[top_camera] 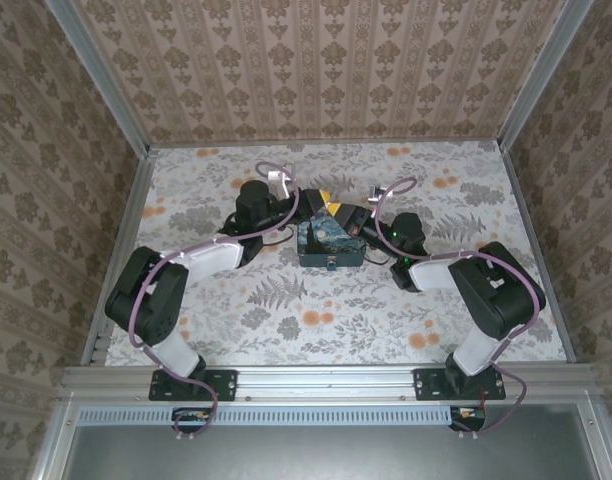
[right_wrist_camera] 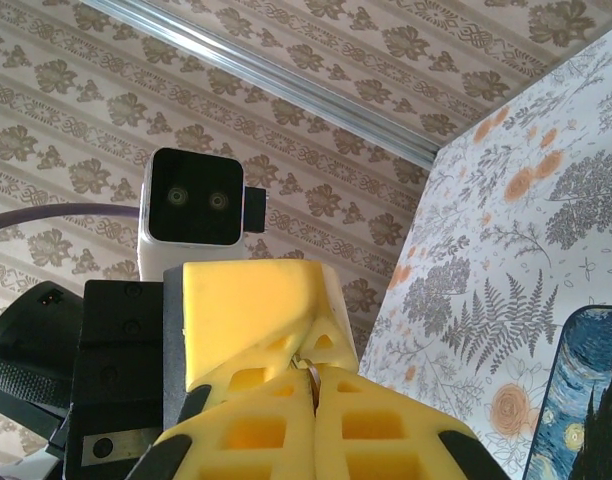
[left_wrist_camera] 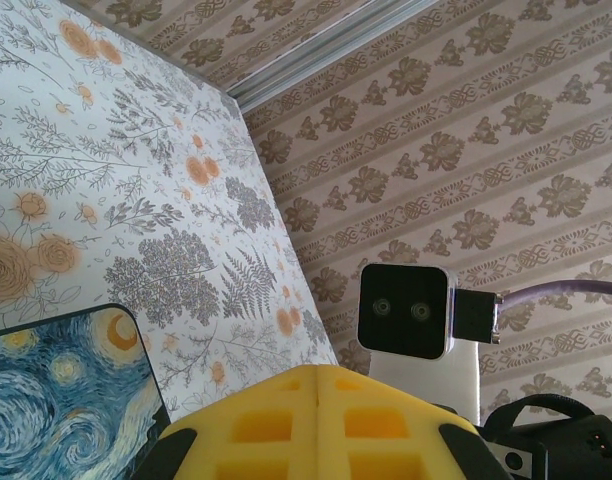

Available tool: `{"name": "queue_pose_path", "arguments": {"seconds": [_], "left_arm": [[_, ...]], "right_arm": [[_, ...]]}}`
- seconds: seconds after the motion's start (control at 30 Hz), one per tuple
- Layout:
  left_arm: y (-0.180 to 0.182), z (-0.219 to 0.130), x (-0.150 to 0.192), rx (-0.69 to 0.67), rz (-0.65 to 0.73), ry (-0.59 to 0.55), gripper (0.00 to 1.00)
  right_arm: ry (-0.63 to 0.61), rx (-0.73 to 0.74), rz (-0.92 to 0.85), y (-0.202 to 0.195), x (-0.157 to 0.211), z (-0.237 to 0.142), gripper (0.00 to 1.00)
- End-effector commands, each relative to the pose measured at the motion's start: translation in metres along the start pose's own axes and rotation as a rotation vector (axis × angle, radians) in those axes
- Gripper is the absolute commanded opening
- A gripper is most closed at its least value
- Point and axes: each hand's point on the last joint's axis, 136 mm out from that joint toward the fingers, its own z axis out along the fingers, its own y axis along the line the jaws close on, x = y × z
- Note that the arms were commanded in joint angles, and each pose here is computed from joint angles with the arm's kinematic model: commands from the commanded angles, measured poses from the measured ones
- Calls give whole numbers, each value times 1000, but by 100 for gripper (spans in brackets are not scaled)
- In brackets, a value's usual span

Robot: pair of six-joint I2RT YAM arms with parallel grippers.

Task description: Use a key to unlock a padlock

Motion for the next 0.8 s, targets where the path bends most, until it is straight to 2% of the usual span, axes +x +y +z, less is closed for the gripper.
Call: {"name": "queue_pose_path", "arguments": {"seconds": [0.0,0.07,0.27,0.53,0.7,0.77], "left_arm": [[-2,6,10,20,5,36,0],[-1,7,11,19,2,39,0],[1,8,13,15,-3,45,0],[3,8,14,9,-7,45,0],[3,6,12,2,-7,37,0],[3,5,10,0,-6,30,0]], "right_arm": [[6,-52,-24,13,-1,4,11],[4,-53,-25,14,-2,4,16],[4,-55,-27,15,-4,6,16],[6,-43,-23,11,-2,4,10],[7,-35,-23,9,0,-1,0],[5,-33,-24,8,0,-2,0]]}}
